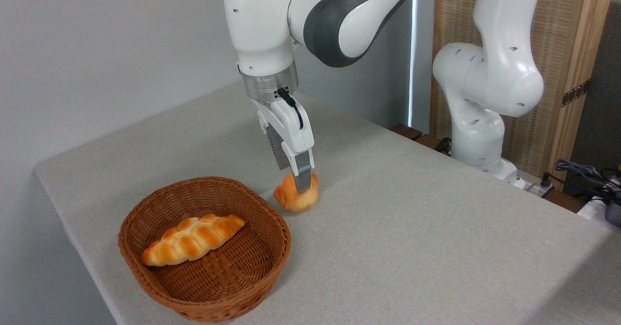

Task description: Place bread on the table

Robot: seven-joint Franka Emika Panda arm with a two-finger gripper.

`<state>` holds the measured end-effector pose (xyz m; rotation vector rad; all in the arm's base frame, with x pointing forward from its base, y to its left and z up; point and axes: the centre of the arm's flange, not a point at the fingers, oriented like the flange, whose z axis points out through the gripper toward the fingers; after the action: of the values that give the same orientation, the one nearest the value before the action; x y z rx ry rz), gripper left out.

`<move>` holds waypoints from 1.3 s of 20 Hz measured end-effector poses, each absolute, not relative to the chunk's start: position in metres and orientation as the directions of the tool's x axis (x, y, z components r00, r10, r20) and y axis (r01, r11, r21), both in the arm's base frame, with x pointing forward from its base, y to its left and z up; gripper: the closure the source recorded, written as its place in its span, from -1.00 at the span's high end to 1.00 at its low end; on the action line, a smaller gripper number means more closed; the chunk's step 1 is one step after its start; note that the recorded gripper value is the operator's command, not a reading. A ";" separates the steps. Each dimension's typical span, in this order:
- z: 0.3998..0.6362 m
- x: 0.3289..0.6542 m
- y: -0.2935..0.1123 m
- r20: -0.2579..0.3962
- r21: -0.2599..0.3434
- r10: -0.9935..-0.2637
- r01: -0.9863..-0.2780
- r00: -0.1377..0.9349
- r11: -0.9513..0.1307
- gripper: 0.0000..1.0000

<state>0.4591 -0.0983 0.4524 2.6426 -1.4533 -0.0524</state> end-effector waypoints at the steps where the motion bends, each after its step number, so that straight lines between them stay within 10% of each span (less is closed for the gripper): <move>1: 0.452 0.459 -0.098 0.030 0.126 -0.843 -0.839 0.537 -0.530 1.00; 9: 0.468 0.462 -0.099 0.046 0.110 -0.844 -0.842 0.535 -0.528 1.00; 20: 0.605 0.499 -0.065 0.143 0.040 -0.745 -0.756 0.652 -0.654 1.00; 26: 0.631 0.541 -0.046 0.134 0.039 -0.695 -0.705 0.706 -0.708 1.00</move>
<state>0.5408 -0.0457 0.6314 2.8205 -1.1595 0.1678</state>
